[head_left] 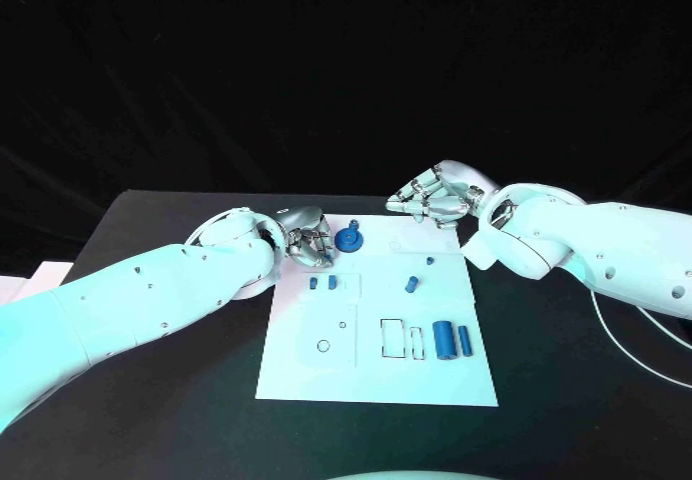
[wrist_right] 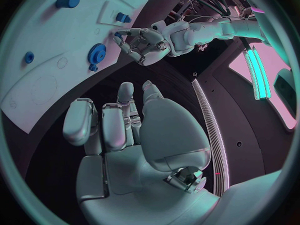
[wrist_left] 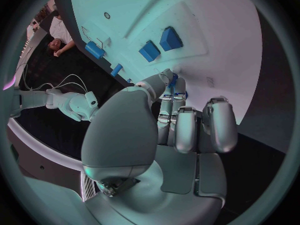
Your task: Assemble the parts on the task board
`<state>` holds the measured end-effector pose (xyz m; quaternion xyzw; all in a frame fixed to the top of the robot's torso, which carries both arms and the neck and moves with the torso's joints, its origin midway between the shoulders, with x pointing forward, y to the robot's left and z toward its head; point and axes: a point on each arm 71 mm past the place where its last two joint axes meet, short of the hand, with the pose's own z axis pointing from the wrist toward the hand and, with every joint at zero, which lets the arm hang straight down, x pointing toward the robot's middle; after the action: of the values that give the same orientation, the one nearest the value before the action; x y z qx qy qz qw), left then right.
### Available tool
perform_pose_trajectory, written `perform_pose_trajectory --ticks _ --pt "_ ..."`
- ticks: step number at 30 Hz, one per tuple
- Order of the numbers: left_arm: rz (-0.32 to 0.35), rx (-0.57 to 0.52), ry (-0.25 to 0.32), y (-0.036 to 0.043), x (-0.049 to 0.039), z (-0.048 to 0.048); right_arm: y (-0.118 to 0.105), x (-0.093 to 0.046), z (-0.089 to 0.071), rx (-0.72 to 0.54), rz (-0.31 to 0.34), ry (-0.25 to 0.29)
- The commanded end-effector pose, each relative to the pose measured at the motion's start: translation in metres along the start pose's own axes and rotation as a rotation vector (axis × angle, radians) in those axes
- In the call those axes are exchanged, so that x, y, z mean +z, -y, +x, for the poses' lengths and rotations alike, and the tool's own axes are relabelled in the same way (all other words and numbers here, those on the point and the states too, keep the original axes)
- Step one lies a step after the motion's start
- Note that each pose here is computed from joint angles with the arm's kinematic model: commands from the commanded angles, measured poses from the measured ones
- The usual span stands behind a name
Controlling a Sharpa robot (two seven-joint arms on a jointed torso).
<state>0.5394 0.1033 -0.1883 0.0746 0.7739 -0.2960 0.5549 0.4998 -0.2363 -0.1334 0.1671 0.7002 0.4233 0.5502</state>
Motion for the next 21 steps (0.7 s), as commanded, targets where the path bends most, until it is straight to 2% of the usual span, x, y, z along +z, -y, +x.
perform_pose_trajectory --ticks 1,21 --pt "0.005 0.007 -0.037 0.0013 0.0002 0.0072 -0.0011 0.0003 0.0013 -0.005 -0.013 -0.011" --pt "-0.001 0.007 -0.034 -0.0004 0.0000 0.0075 -0.0010 0.0007 0.0013 -0.005 -0.013 -0.010"
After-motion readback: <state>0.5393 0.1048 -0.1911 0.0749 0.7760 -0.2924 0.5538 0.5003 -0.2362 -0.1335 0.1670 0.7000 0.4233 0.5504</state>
